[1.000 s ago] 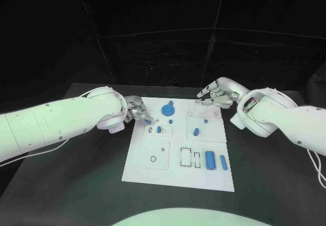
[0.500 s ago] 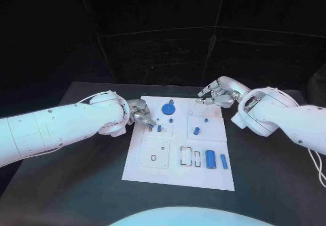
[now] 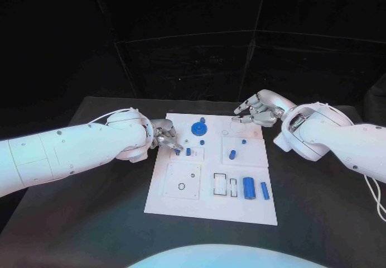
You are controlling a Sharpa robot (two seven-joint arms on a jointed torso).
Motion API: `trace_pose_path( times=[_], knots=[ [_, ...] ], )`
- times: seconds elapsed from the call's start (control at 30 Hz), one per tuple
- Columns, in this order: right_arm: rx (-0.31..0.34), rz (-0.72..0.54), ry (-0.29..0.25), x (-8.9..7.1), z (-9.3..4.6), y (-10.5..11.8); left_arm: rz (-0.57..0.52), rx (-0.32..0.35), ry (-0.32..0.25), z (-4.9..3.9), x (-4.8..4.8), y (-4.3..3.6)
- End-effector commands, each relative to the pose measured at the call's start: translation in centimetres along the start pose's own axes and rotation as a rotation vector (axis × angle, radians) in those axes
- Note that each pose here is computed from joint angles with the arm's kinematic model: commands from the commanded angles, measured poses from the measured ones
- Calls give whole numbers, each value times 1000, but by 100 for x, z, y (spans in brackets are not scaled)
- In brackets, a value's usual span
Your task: Assemble the parts on the task board
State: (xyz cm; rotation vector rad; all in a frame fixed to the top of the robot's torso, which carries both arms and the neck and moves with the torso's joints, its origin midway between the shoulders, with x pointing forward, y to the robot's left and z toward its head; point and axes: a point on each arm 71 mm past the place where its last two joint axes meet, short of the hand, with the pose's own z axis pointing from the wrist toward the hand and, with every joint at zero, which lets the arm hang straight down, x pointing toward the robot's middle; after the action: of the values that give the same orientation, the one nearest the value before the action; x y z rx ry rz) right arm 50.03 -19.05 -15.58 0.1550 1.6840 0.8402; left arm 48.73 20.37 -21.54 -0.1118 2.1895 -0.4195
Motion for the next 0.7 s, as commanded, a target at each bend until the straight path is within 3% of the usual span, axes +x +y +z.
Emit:
trace_pose_path(
  times=[0.03,0.7],
  knots=[
    [-8,1,3,-5,2,15,39,-28,23,-1,17,19],
    [-9,1,5,-2,4,16,63,-31,63,-7,54,5]
  ],
)
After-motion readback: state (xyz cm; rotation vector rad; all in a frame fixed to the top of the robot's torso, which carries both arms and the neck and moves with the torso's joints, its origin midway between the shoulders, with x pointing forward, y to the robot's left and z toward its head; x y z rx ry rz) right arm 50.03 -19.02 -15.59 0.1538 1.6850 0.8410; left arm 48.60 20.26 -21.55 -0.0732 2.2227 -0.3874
